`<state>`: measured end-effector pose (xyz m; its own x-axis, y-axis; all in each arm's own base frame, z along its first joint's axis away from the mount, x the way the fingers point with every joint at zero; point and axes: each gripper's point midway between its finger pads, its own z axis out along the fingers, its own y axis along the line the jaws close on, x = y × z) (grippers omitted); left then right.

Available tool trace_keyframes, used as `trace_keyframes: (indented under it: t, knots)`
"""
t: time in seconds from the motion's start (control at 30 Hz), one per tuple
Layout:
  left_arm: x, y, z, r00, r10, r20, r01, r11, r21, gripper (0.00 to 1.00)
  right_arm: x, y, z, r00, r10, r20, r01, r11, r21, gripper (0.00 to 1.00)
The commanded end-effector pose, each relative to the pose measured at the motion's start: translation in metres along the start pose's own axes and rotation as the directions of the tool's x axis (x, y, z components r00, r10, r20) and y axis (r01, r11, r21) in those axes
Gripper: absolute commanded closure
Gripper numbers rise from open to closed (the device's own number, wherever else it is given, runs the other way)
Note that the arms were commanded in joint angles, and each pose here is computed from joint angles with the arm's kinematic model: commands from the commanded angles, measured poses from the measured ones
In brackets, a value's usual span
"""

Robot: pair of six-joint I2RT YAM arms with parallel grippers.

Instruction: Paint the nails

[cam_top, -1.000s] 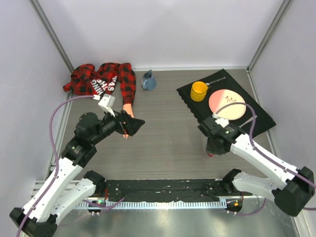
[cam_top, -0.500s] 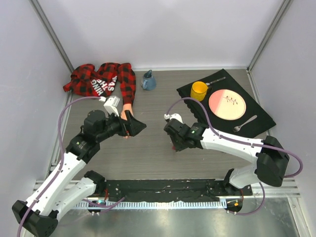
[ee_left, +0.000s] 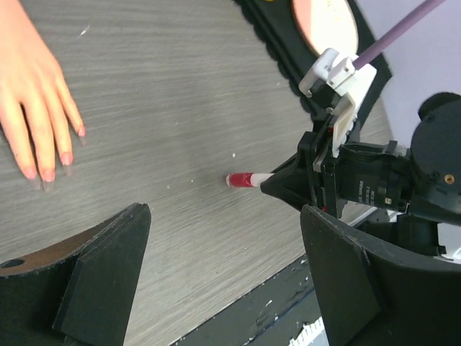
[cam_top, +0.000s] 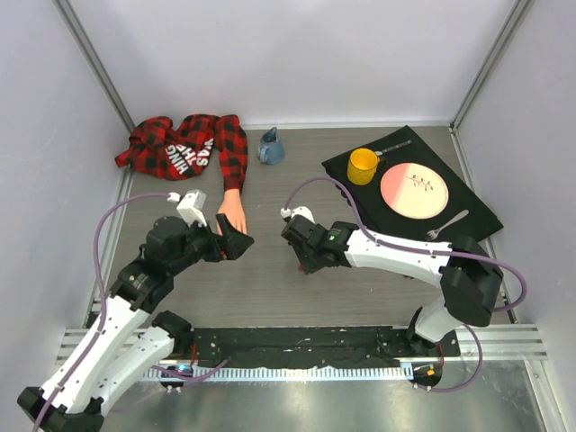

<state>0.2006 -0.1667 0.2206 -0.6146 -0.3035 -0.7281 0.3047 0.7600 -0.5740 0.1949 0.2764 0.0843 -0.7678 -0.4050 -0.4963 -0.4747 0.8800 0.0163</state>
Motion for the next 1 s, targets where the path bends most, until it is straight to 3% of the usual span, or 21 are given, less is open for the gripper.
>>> trace_keyframes:
  t: [0.0,0.13,0.23,0.27,0.4,0.53,0.67,0.7,0.77,0.8,0.97]
  knots:
    - [-0.008,-0.004,-0.002,0.999,0.001,-0.032,-0.002,1.000,-0.026,0.11,-0.023,0.012,-0.002,0.997,0.026,0.073,-0.025,1.000,-0.012,0.95]
    - [-0.010,-0.007,0.000,0.999,-0.004,-0.042,0.003,1.000,-0.022,0.11,-0.023,0.014,0.003,0.997,0.028,0.071,-0.028,1.000,-0.009,0.87]
    - [-0.013,-0.010,0.000,0.999,0.002,-0.041,-0.002,1.000,-0.017,0.11,-0.026,0.013,0.001,0.996,0.036,0.082,-0.036,0.999,-0.003,0.68]
    - [-0.014,-0.009,0.000,0.999,0.007,-0.040,-0.008,1.000,-0.020,0.11,-0.027,0.015,-0.002,0.995,0.039,0.088,-0.039,0.999,-0.010,0.58]
    - [-0.014,-0.010,0.004,0.997,0.019,-0.072,-0.022,0.999,-0.033,0.11,-0.039,0.016,-0.025,0.986,0.072,0.151,-0.065,0.997,-0.049,0.39]
    - [-0.012,-0.020,0.010,0.989,0.030,-0.143,-0.031,1.000,-0.003,0.14,-0.049,0.008,-0.060,0.968,0.114,0.223,-0.098,0.992,-0.081,0.31]
    - [0.001,-0.030,0.024,0.975,0.075,-0.208,-0.080,0.997,-0.019,0.18,-0.049,-0.030,-0.093,0.925,0.225,0.306,-0.234,0.972,-0.006,0.22]
    - [0.017,-0.038,0.030,0.957,0.115,-0.265,-0.122,0.992,-0.013,0.18,-0.044,-0.050,-0.102,0.913,0.257,0.316,-0.278,0.960,0.022,0.21]
    - [0.013,-0.043,0.037,0.952,0.178,-0.250,-0.202,0.976,-0.074,0.18,-0.039,-0.071,-0.108,0.896,0.304,0.322,-0.332,0.943,0.034,0.18]
    - [0.031,-0.051,0.036,0.923,0.225,-0.312,-0.258,0.964,-0.067,0.18,-0.031,-0.091,-0.108,0.882,0.341,0.326,-0.375,0.926,0.048,0.18]
    - [0.050,-0.056,0.062,0.838,0.349,-0.419,-0.454,0.872,-0.182,0.20,-0.001,-0.141,-0.103,0.815,0.461,0.350,-0.520,0.850,0.090,0.15]
